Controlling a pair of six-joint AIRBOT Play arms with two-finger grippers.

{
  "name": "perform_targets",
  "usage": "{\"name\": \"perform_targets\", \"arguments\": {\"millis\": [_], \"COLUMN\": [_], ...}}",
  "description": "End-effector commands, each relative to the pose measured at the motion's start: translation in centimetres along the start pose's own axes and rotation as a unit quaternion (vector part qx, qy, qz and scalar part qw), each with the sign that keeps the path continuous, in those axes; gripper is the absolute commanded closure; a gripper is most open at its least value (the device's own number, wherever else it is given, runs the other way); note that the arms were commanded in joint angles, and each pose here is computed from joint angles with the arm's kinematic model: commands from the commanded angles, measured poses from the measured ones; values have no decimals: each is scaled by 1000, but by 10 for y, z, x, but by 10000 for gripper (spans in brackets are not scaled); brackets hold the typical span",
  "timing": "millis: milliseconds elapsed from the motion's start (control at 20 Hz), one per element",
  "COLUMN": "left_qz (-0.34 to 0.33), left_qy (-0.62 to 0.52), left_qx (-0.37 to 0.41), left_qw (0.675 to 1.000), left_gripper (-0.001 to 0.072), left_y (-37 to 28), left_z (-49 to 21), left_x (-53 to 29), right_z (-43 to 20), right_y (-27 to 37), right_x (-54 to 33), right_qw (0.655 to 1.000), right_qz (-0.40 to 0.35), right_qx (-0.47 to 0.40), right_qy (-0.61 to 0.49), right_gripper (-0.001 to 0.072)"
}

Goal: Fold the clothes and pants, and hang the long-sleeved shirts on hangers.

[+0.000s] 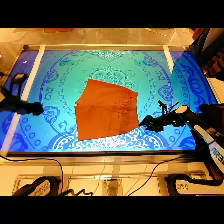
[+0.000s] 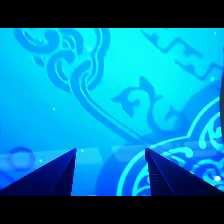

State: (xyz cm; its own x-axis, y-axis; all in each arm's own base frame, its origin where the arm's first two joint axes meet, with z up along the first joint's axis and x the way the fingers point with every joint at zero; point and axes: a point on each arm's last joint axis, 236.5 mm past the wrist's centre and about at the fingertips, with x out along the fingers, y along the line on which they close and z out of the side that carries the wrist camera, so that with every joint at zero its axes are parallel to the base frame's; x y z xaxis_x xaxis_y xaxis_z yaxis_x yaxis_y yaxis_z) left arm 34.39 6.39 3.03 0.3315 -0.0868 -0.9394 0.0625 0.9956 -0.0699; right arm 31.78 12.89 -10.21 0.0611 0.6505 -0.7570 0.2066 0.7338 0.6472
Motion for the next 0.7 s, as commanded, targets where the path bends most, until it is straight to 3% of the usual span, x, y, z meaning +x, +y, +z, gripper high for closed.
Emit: {"name": "perform_targets", "arguments": {"millis": [0,100,150,200,250,500,650], "left_qz": [-52,-73,-89,-115,-136,-178,-190], "left_qy": [54,100,118,129,140,184,172], "left_qx": [-93,-96,-99,-103,-112,-130,-141], "left_qw": [993,988,984,980,974,958,956], "left_gripper": [222,223,223,223,223,222,220], "left_y": [3,-9,-18,-32,-44,-71,-77], "left_z": [-51,-85,-99,-111,-121,-161,-154], "left_x": [29,45,52,58,63,76,77], "right_z": [14,26,31,34,34,8,14], "right_y": [9,10,10,9,8,2,4], "right_x": [10,8,7,6,7,21,35], "right_qw": [999,999,999,999,999,999,1000], "right_qz": [40,38,35,33,31,22,5], "right_qx": [8,11,18,18,16,10,-7], "right_qy": [-2,-17,-26,-31,-30,31,13], "right_gripper": [172,176,251,382,400,377,377]}}
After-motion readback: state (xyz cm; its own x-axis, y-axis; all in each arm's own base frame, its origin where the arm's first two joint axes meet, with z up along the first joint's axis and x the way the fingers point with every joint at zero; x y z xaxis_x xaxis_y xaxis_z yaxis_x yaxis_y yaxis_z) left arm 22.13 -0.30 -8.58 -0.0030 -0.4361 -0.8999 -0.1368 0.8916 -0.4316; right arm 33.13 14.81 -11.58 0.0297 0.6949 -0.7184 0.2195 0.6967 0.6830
